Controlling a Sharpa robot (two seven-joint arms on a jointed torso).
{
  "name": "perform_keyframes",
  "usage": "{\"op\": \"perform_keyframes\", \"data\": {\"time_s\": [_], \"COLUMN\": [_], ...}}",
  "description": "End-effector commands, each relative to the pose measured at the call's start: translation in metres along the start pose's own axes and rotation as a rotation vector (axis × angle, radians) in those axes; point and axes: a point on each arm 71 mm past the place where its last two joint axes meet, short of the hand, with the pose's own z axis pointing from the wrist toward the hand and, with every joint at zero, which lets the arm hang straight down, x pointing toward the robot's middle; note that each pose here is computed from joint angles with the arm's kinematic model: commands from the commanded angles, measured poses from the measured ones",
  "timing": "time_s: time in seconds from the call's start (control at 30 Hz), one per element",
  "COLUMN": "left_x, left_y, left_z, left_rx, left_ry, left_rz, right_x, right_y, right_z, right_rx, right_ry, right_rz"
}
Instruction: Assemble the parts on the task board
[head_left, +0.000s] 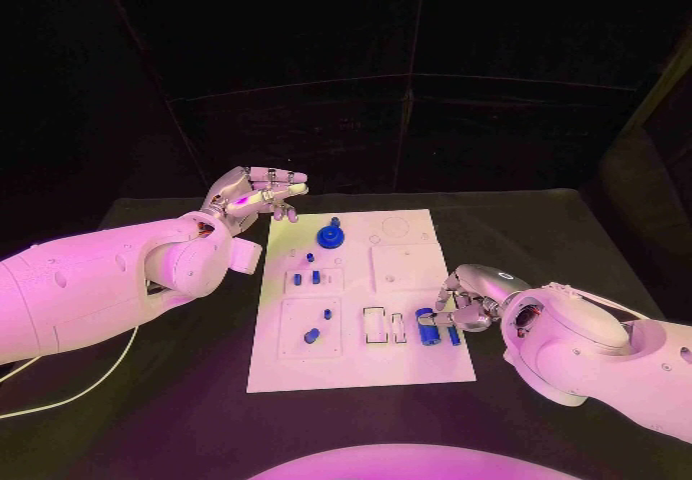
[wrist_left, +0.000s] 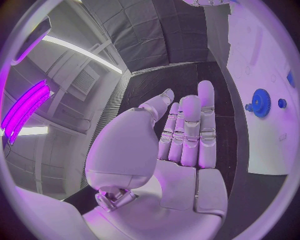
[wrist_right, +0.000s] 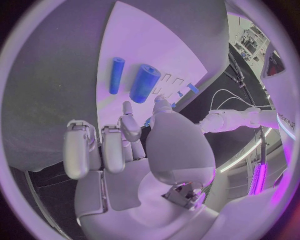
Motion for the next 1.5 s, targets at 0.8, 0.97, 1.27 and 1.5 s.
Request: {"op": "perform_keyframes", "data": {"time_s": [0.8,0.97,1.27,1.5], "left_x": [-0.0025,-0.0028,-0.0032,-0.0009], "left_y": [-0.0012,-0.0013,-0.0014,-0.0012], "left_z": [-0.001,-0.0013,-0.0019,-0.001], "left_rx": [0.004,0.004,0.003,0.003], "left_ry": [0.006,0.007,0.007,0.014], "left_rz": [-0.006,-0.007,-0.008,-0.01], "right_x": [0.023,0.026,0.019,0.01], "right_y": [0.006,0.006,0.012,0.023], "right_z": [0.01,0.011,0.005,-0.006], "right_rx": [0.022,0.025,-0.011,-0.077], "right_ry": [0.1,0.103,0.007,-0.092], "right_rz": [-0.116,-0.124,-0.056,0.043]}}
